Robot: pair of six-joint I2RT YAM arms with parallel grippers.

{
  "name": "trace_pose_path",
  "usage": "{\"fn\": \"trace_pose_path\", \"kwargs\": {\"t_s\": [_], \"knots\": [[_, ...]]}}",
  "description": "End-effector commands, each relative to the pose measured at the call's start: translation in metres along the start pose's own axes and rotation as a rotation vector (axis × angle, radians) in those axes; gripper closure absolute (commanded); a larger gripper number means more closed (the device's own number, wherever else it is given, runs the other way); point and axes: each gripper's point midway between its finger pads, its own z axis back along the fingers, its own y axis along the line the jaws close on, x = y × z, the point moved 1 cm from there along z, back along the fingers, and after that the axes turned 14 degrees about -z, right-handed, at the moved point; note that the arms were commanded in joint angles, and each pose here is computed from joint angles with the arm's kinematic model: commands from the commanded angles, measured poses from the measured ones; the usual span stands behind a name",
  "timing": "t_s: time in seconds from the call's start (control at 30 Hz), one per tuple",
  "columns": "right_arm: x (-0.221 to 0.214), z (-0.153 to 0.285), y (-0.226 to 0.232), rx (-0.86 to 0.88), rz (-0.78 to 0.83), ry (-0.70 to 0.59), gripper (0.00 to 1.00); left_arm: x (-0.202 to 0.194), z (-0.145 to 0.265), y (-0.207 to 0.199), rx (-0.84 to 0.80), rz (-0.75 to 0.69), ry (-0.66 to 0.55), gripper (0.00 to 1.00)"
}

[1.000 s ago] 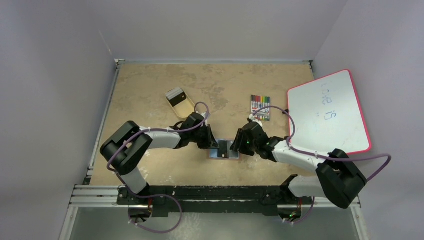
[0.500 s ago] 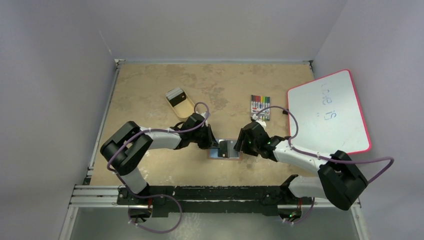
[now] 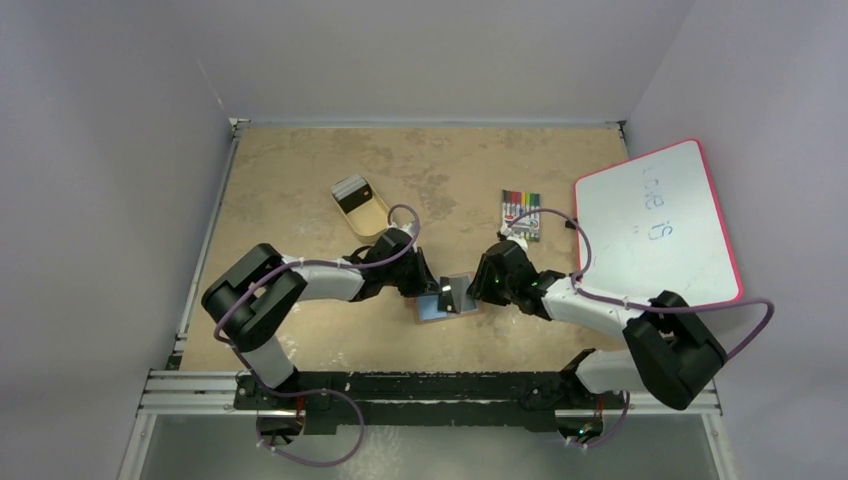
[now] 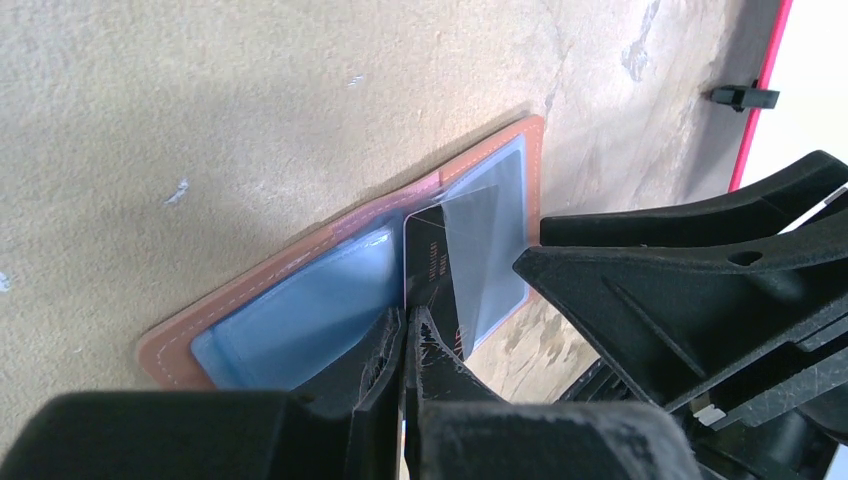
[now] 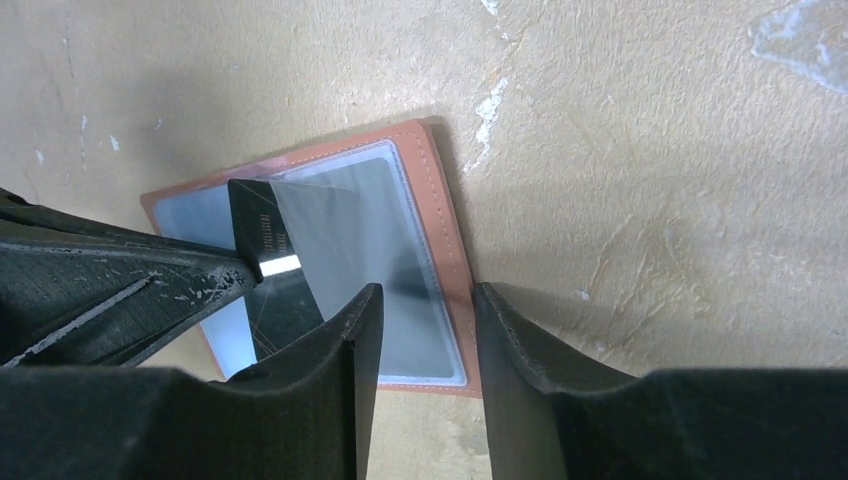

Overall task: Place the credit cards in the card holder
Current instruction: Insert the credit card into the card holder.

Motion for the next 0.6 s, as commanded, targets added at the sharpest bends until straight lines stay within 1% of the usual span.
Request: {"fn": "trace_pose_path", "kwargs": {"t_s": [0.0,0.2,0.33,0.57], "knots": [[-0.014,-0.005,0.012,0.090,-0.013,0.064,0.60,0.006,-0.005,-0.008,-0.022,0.026,-0.070,1.00],[-0.021,-0.005,0.006,0.094,-0.033,0.080,0.64,0.008,-0.001,-0.001,0.004,0.063,-0.121,1.00],[-0.021,-0.004,0.003,0.084,-0.036,0.075,0.66,0.008,0.008,0.005,0.052,0.033,-0.127,1.00],[-0.024,-0.004,0.000,0.090,-0.042,0.080,0.69,0.009,0.019,0.007,0.080,0.026,-0.139,1.00]]}}
